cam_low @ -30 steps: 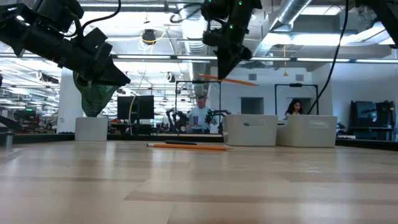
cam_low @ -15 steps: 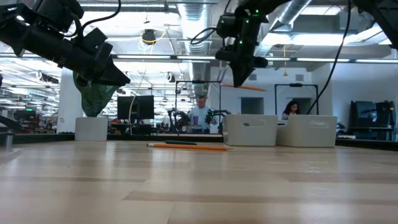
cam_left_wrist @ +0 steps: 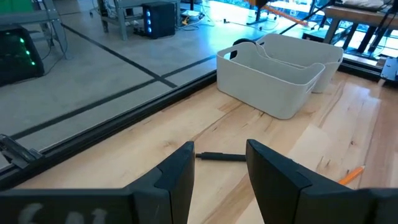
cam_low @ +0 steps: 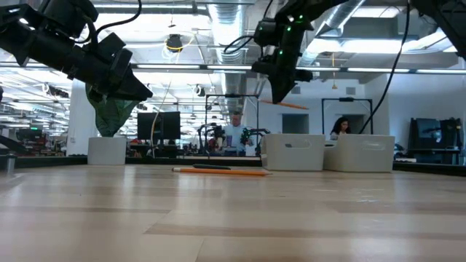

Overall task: Sort pens & pencils
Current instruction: Put the bottom yellow pencil into the left gray bin

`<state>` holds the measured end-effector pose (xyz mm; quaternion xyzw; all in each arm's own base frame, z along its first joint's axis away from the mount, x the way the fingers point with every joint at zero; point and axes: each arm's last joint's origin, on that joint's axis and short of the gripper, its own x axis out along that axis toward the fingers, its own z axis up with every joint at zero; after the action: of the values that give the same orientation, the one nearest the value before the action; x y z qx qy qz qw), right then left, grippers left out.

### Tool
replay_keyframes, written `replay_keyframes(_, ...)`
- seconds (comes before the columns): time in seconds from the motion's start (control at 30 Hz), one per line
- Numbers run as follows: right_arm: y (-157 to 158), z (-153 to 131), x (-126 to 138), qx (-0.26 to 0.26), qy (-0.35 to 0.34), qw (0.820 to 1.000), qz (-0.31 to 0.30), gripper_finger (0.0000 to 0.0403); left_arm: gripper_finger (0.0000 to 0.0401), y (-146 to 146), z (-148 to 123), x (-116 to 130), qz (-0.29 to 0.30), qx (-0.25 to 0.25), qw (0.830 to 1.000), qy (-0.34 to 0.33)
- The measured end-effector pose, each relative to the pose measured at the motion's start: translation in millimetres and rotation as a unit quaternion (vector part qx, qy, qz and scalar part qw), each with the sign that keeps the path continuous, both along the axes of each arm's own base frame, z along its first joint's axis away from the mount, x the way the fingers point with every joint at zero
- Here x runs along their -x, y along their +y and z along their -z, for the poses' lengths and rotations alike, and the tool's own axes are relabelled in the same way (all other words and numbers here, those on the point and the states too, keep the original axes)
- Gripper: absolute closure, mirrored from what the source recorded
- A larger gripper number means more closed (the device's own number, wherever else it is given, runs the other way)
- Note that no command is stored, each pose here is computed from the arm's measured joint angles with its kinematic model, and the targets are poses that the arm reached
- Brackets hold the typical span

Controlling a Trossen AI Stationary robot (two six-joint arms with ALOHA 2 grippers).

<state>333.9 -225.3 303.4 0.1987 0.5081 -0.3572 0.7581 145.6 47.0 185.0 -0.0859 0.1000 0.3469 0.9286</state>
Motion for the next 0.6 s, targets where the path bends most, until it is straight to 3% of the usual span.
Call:
replay_keyframes(0.3,-2,34,-7,-0.022,0.033,0.999,-0.005,0.0343,0.0266,0,1,0,0.000,0.002,1.000,0.002)
replay_keyframes(0.6,-1,79,6,-0.062,0.094,0.994,0.003,0.0343,0.0266,0,2,0,-0.001,0.005,1.000,0.007)
